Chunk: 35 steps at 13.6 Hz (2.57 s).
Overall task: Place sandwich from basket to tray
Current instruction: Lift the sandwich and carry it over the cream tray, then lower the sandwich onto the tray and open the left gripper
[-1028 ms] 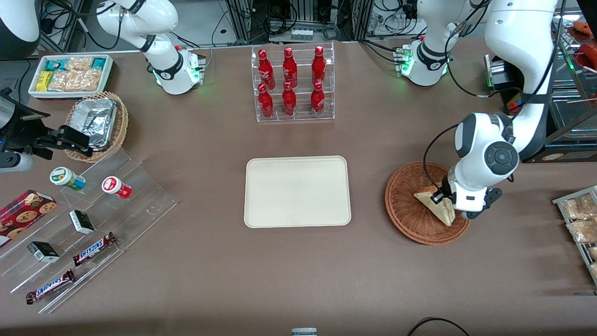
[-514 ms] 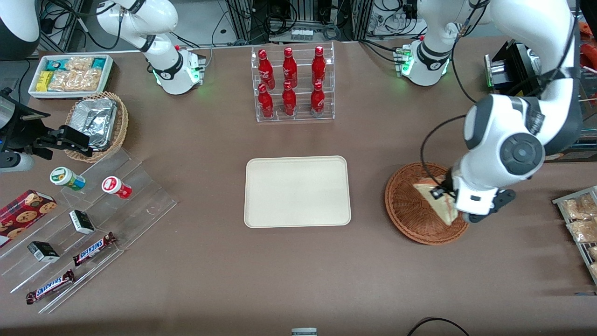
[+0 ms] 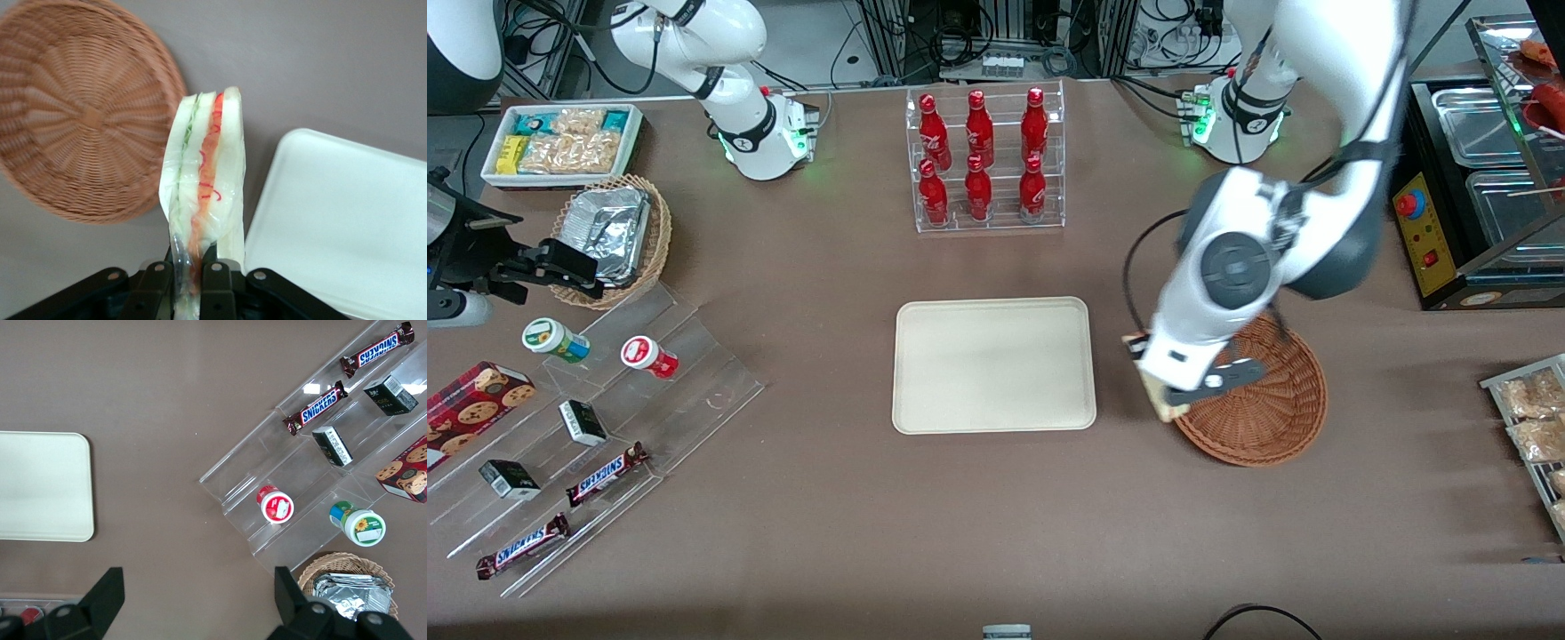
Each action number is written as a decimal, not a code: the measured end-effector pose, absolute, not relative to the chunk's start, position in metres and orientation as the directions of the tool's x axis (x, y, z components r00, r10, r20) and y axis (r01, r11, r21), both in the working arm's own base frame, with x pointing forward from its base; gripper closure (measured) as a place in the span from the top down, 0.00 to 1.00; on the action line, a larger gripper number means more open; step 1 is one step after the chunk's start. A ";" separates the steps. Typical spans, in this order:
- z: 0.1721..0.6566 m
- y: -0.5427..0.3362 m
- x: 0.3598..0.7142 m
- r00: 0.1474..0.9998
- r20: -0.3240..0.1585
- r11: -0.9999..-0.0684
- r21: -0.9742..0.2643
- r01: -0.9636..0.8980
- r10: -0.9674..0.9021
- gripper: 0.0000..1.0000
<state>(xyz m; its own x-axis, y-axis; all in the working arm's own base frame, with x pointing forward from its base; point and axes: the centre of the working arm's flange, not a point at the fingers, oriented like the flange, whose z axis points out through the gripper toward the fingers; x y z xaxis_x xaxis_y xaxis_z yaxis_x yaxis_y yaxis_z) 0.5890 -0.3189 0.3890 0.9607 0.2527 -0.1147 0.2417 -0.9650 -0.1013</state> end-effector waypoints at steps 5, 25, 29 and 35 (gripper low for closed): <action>0.334 -0.412 0.565 0.985 -0.113 -0.987 -0.102 0.121 0.132 0.14; 0.249 -0.498 0.507 0.994 -0.111 -0.994 -0.105 -0.020 -0.008 0.14; 0.250 -0.499 0.509 0.994 -0.105 -0.995 -0.100 -0.018 -0.007 0.51; 0.319 -0.492 0.534 0.999 -0.043 -0.998 -0.057 0.018 0.021 0.99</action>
<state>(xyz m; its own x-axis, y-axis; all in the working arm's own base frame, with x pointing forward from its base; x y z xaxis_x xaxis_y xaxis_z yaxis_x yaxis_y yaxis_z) 0.5344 -0.4924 0.3190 0.9988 0.0209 -0.0432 0.0185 -0.9982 -0.0565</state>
